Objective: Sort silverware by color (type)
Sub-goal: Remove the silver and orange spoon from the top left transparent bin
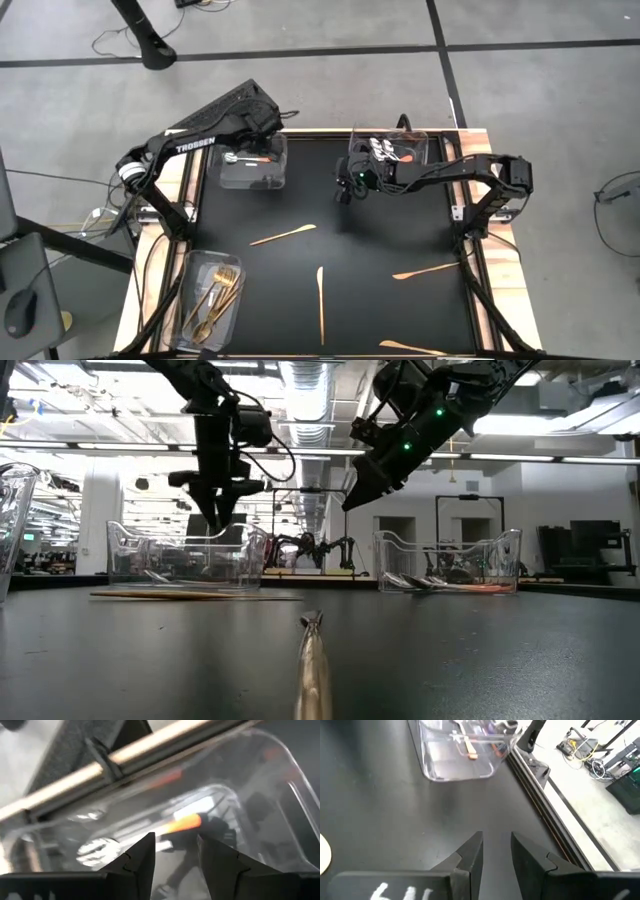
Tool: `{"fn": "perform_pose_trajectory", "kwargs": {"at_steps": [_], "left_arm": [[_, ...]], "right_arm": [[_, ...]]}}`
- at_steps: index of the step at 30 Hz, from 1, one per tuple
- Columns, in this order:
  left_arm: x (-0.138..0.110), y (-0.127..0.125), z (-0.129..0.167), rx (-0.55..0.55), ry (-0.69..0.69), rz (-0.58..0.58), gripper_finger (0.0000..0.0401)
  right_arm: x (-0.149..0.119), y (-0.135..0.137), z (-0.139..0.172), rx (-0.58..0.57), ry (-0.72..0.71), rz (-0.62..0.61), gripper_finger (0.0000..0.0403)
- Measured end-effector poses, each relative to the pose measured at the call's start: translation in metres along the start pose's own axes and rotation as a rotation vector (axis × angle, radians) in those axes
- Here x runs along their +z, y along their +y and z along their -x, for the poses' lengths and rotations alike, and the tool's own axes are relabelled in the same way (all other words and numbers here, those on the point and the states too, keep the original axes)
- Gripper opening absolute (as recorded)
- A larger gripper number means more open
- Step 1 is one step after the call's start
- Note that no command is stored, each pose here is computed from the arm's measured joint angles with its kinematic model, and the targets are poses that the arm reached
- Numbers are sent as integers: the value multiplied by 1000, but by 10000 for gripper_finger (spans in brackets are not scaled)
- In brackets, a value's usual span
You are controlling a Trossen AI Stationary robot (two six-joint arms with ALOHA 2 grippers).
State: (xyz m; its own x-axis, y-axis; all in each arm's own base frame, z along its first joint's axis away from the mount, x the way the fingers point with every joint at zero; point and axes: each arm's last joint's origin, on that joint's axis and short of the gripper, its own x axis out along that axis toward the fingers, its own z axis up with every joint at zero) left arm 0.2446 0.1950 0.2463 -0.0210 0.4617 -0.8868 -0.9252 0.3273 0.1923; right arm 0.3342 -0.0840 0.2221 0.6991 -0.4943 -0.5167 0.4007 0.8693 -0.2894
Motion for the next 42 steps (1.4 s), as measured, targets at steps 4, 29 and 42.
{"fn": "perform_pose_trajectory", "kwargs": {"at_steps": [4,29,42], "left_arm": [[-13,-10,-21,85,108,29,132],[-6,11,-54,176,196,311,139],[-37,4,-78,156,263,684,139]], "right_arm": [[0,0,0,1,5,2,123],[-12,0,0,11,103,64,123],[-13,0,0,15,116,110,123]]}}
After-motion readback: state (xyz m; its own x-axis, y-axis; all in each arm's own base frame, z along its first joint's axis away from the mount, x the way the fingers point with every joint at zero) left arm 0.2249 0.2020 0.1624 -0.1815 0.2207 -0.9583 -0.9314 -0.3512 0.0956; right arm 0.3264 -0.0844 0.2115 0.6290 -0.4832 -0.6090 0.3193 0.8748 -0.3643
